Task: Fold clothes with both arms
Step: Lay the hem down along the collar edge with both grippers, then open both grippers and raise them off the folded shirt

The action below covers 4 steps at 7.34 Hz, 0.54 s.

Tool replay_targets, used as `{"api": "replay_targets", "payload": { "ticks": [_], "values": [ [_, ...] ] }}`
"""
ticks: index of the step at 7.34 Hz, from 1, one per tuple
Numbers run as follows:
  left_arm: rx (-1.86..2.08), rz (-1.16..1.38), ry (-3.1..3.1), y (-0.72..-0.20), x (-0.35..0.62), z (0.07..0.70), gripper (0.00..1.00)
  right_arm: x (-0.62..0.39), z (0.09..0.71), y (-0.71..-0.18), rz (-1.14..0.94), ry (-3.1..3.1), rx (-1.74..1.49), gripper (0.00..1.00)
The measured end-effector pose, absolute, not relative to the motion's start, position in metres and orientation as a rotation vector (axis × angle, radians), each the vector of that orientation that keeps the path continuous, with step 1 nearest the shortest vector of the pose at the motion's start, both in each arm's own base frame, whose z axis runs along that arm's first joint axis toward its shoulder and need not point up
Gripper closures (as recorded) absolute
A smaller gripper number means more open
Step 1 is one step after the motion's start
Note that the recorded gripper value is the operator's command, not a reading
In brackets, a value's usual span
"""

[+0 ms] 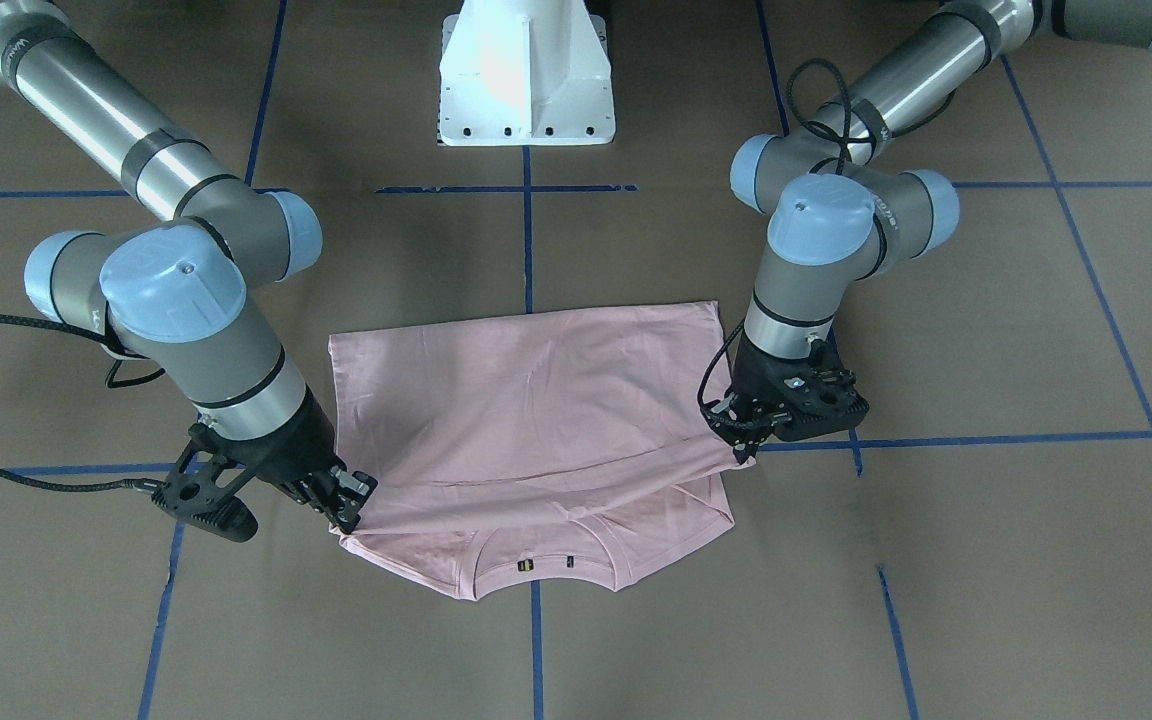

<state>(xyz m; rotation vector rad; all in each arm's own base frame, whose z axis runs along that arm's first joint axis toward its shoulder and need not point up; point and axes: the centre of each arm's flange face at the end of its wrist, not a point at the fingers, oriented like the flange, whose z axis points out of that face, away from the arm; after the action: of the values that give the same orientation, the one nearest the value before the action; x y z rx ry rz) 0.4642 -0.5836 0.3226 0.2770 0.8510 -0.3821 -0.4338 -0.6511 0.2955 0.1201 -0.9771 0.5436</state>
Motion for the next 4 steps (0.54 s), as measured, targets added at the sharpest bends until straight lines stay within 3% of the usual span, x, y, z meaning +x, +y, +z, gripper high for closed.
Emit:
{"api": "replay_targets", "payload": {
  "ticks": [4],
  "values": [
    [0.291,-0.396,0.838,-0.601,0.458,0.330,1.00,-0.438,0.298,-0.656,0.535,-0.964,0.122,1.00]
  ]
}}
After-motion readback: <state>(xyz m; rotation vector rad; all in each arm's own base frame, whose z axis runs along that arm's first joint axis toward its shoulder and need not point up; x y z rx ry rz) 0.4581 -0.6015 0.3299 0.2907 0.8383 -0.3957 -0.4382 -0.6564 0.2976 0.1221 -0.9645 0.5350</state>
